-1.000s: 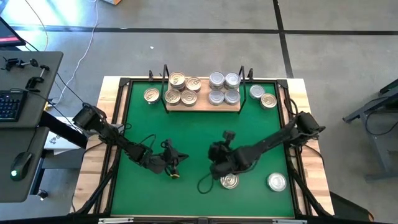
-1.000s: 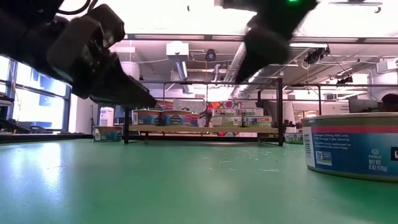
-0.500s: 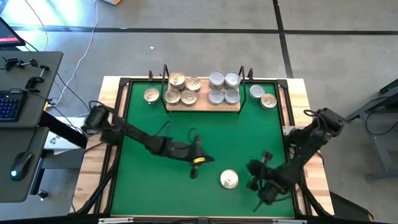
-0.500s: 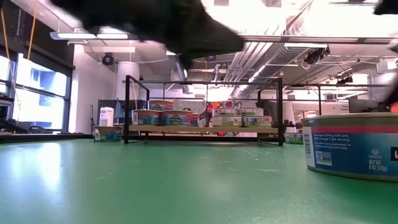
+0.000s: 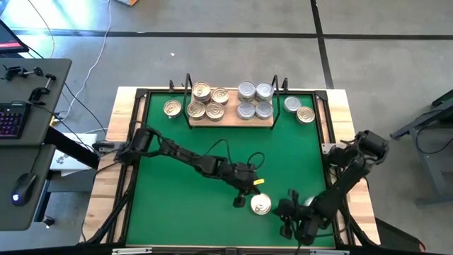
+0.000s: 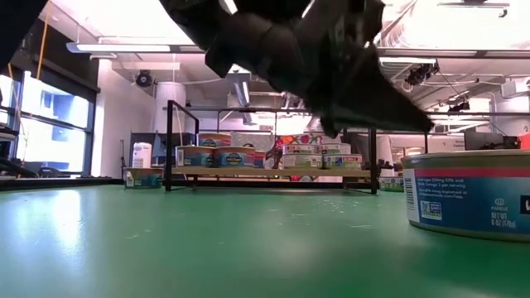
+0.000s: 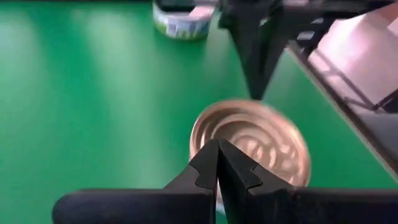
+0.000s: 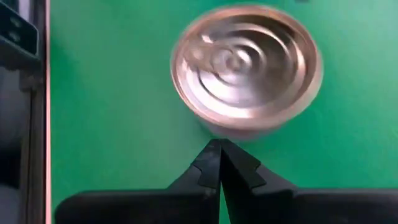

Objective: Stack canned seafood by type on shelf
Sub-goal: Stack the blue pink tuna can on top of the other blue pink tuna can on the shelf

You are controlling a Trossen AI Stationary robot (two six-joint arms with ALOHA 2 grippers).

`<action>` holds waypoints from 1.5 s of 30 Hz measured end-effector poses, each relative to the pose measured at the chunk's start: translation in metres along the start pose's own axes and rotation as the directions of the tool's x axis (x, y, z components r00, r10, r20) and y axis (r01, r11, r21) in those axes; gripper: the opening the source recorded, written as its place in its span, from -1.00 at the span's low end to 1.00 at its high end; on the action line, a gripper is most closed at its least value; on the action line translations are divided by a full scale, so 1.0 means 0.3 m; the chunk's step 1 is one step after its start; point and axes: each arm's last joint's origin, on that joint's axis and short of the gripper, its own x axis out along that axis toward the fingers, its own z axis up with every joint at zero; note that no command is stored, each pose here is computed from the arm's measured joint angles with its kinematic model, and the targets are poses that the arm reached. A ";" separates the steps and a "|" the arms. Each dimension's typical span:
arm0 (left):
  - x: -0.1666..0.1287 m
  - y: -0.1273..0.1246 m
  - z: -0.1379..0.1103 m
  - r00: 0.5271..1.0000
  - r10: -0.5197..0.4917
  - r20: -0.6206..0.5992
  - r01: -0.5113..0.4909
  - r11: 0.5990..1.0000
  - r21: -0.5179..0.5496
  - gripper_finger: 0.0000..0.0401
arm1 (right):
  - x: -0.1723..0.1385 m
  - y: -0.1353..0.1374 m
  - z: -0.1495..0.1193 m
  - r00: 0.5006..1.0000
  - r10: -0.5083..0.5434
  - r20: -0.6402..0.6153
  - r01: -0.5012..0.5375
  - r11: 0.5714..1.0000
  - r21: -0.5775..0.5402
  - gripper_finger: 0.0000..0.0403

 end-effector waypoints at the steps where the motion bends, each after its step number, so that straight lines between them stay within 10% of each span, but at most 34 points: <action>1: 0.002 0.001 -0.009 1.000 0.002 -0.019 -0.002 1.000 -0.003 -1.00 | 0.016 0.004 0.002 1.000 0.002 0.015 -0.002 1.000 -0.010 -1.00; 19: -0.130 0.050 -0.035 0.918 0.236 -0.320 -0.235 0.971 0.043 -1.00 | 0.347 -0.094 0.204 0.969 -0.114 0.220 0.126 0.991 -0.043 -1.00; 45: -0.277 0.099 -0.110 0.849 0.388 -0.359 -0.447 0.890 -0.094 -1.00 | 0.343 -0.083 0.201 0.975 -0.081 0.209 0.101 0.991 -0.086 -1.00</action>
